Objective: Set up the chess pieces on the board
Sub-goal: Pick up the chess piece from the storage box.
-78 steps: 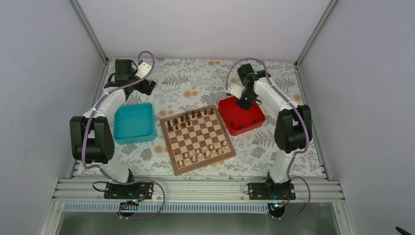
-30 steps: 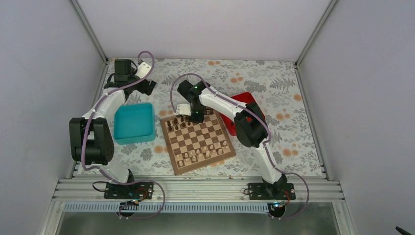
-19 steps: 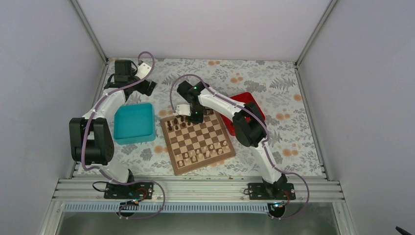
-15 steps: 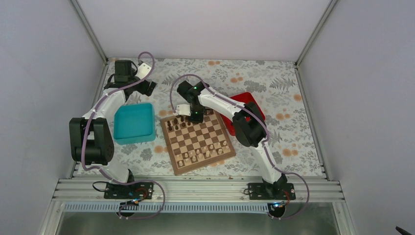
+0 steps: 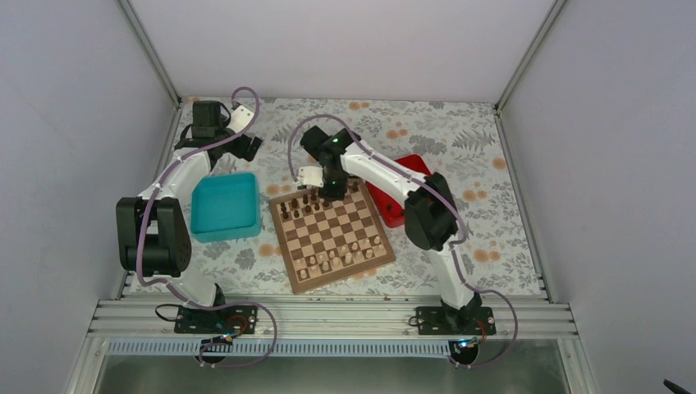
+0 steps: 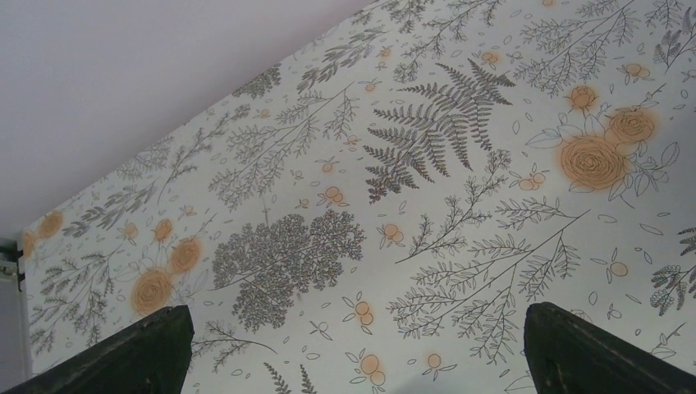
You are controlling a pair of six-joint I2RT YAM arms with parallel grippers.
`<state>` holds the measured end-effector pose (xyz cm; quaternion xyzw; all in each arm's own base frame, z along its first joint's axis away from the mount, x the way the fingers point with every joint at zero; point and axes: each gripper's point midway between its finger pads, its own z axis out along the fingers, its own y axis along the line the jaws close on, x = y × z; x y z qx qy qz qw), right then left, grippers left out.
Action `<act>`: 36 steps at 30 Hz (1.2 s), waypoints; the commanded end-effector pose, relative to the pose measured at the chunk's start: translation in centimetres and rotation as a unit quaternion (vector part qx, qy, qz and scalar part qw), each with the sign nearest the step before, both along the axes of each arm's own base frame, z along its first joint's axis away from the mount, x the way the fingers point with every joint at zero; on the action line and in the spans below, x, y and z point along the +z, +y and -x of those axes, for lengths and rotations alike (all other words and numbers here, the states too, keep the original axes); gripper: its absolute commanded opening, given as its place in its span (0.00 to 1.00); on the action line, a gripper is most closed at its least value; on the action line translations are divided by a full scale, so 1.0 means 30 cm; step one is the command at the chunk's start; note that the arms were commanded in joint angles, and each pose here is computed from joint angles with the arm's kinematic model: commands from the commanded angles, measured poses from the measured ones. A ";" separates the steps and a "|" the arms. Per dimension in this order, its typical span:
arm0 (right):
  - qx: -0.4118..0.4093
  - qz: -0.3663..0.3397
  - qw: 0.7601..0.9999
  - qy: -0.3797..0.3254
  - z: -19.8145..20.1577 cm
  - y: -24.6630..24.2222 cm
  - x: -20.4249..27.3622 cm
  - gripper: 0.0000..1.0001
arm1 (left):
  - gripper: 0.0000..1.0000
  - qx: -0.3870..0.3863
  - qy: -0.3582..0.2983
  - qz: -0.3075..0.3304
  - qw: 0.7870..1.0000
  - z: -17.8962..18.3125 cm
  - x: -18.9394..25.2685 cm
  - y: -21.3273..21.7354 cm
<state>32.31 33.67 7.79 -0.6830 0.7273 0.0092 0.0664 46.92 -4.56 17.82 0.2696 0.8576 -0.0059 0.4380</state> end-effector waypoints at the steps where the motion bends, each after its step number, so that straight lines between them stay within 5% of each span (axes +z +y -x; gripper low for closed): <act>1: -0.033 -0.035 0.998 -0.045 -0.005 -0.091 0.249 0.33 | 1.00 -0.006 -0.021 0.007 1.000 0.005 0.055 -0.014; 7: -0.111 -0.039 0.991 -0.061 -0.039 -0.360 0.336 0.38 | 1.00 -0.006 -0.012 0.006 1.000 -0.003 0.029 -0.014; 14: -0.160 -0.015 0.986 -0.030 -0.045 -0.583 0.186 0.39 | 1.00 -0.007 0.003 0.008 1.000 -0.015 -0.002 -0.017; 36: -0.153 -0.009 0.987 0.043 -0.026 -0.598 -0.059 0.37 | 1.00 0.012 0.021 -0.011 1.000 -0.031 -0.054 0.013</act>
